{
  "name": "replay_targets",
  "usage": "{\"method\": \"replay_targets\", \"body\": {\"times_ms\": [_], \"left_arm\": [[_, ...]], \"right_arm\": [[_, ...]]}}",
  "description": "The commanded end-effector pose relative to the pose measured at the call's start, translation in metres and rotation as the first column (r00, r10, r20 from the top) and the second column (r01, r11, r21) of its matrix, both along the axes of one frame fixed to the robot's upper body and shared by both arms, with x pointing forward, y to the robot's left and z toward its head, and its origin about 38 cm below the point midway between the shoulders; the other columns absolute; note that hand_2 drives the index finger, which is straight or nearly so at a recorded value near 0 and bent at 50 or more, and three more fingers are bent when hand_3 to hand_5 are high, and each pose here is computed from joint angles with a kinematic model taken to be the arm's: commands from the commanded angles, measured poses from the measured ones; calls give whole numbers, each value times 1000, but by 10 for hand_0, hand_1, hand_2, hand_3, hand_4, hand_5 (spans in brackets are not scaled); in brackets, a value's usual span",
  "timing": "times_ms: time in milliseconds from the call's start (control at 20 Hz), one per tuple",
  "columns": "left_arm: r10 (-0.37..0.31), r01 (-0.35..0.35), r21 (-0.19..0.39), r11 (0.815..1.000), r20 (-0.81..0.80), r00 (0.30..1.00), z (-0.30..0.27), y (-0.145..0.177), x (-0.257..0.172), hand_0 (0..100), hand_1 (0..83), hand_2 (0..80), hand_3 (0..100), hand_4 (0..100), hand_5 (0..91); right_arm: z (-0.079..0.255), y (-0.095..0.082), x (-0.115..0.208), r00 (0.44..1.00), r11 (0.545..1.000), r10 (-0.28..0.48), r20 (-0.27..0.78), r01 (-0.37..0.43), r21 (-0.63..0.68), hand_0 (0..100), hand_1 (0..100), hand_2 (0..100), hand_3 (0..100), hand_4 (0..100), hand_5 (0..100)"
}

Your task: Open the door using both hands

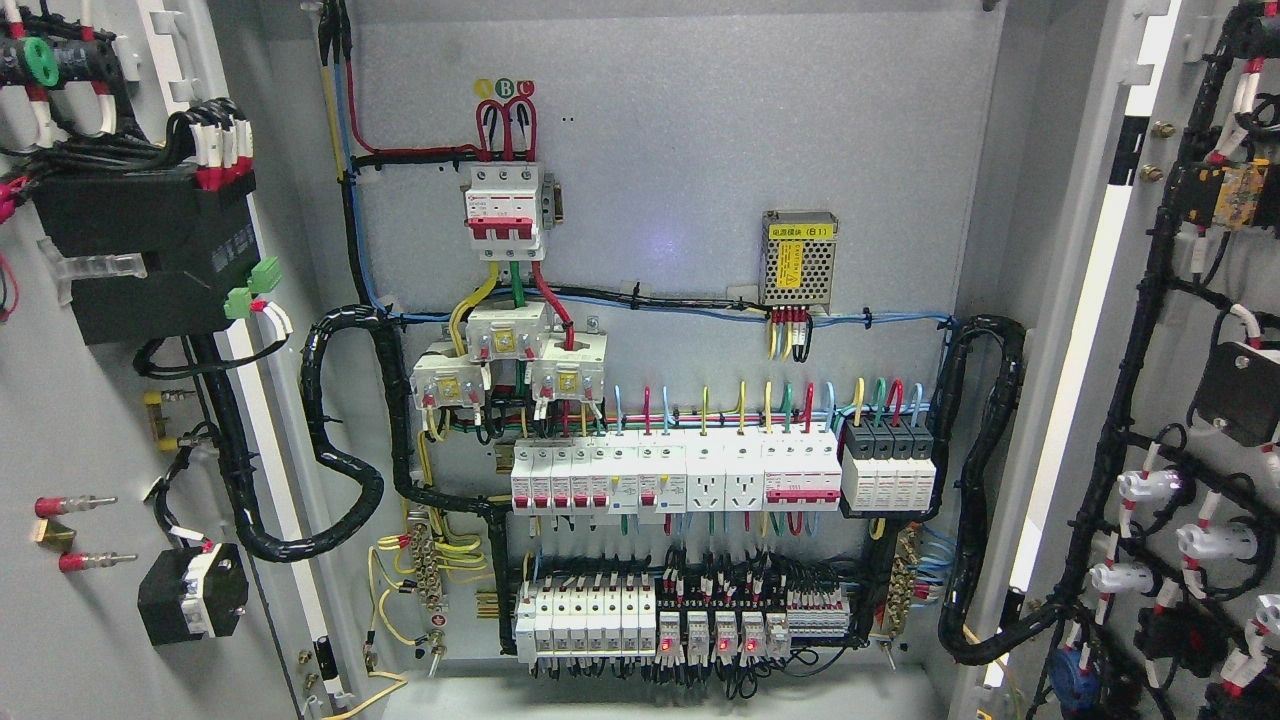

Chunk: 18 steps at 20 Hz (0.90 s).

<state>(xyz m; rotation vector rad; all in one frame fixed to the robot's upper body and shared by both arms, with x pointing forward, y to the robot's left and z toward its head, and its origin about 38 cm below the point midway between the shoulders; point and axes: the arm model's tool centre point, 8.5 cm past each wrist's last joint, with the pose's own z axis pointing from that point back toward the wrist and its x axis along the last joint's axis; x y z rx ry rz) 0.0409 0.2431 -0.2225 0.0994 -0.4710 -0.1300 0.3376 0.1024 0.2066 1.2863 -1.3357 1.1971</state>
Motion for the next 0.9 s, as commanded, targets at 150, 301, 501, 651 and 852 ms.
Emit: {"method": "replay_targets", "body": {"times_ms": [150, 301, 501, 651, 852], "left_arm": [[-202, 243, -49, 969, 414, 887, 117, -14, 68, 0, 0, 0, 0, 0, 0], [-248, 304, -50, 951, 463, 851, 137, -19, 74, 0, 0, 0, 0, 0, 0], [-269, 335, -37, 941, 519, 811, 159, -18, 86, 0, 0, 0, 0, 0, 0], [-267, 341, -39, 939, 540, 798, 165, -21, 91, 0, 0, 0, 0, 0, 0], [-258, 358, -57, 932, 589, 766, 182, -33, 100, 0, 0, 0, 0, 0, 0]], "right_arm": [[-12, -66, 37, 987, 987, -162, -20, 162, 7, 191, 0, 0, 0, 0, 0], [-14, -99, 41, 975, 975, -221, -9, 221, 14, 191, 0, 0, 0, 0, 0], [-17, -137, 32, 959, 958, -285, -3, 285, 34, 191, 0, 0, 0, 0, 0], [-20, -166, 19, 940, 940, -340, 9, 340, 32, 191, 0, 0, 0, 0, 0], [-14, -192, 2, 890, 885, -455, -22, 454, 101, 191, 0, 0, 0, 0, 0]]}}
